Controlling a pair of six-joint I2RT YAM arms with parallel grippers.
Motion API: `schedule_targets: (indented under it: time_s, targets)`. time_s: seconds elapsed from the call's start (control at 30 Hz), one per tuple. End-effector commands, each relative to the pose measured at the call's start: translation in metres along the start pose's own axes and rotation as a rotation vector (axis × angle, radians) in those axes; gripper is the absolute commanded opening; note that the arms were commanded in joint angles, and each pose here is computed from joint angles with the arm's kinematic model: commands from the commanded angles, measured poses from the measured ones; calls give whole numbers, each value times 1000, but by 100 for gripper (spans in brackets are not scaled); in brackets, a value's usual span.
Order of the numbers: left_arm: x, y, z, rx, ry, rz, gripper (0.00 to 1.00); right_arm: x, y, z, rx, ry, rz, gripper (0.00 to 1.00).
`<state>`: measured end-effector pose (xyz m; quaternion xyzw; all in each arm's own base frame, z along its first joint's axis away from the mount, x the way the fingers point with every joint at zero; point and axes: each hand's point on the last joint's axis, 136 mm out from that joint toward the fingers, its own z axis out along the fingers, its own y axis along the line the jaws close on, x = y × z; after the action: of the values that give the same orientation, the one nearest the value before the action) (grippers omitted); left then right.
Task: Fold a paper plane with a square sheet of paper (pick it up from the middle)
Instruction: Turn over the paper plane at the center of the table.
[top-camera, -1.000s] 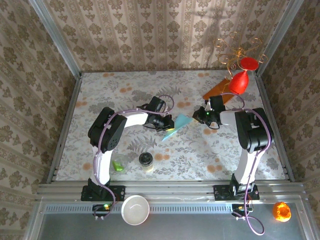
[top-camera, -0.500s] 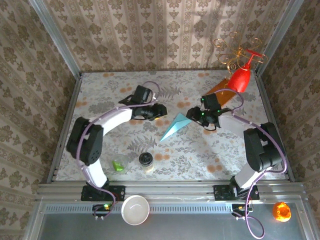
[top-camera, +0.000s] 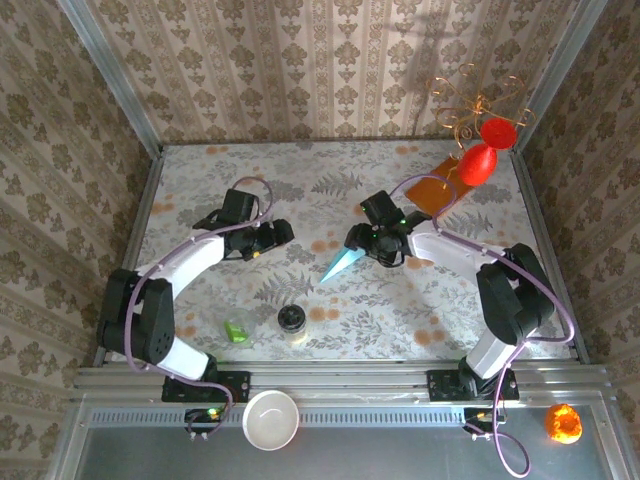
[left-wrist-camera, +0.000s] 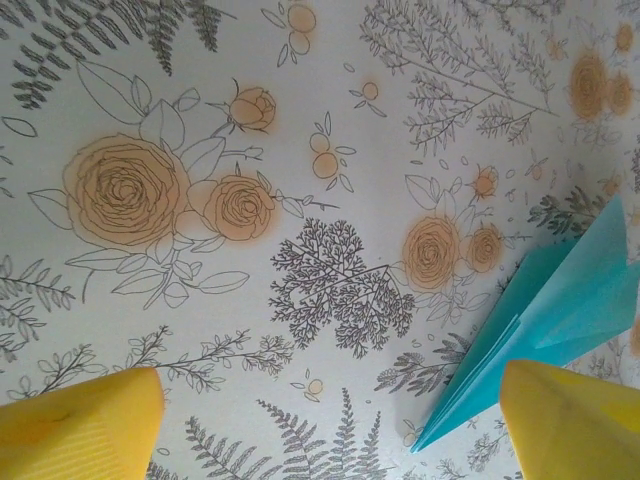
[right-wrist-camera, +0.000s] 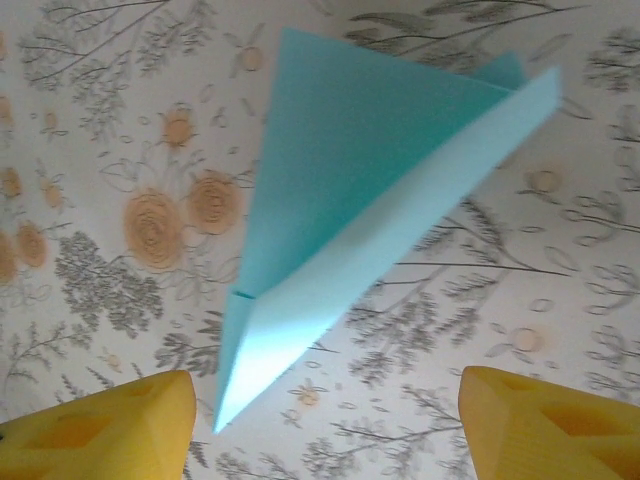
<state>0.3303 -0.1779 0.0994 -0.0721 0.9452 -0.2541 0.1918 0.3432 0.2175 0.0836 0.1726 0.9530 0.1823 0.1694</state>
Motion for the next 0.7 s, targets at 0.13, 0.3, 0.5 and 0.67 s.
schedule_targets:
  time_s: [0.13,0.3,0.5,0.67]
  targets:
    - [6,5,-4,-7,-2,42,90,-1,-7,17,106,-5,26,72]
    - [9,6,0,2,14,31,91,3,-12,27,136,18,26,69]
    - [10,3,5,19,28,22,91,8,-21,26,166,25,39,64]
    - [9,0,7,25,32,22,91,12,-26,24,161,20,62,56]
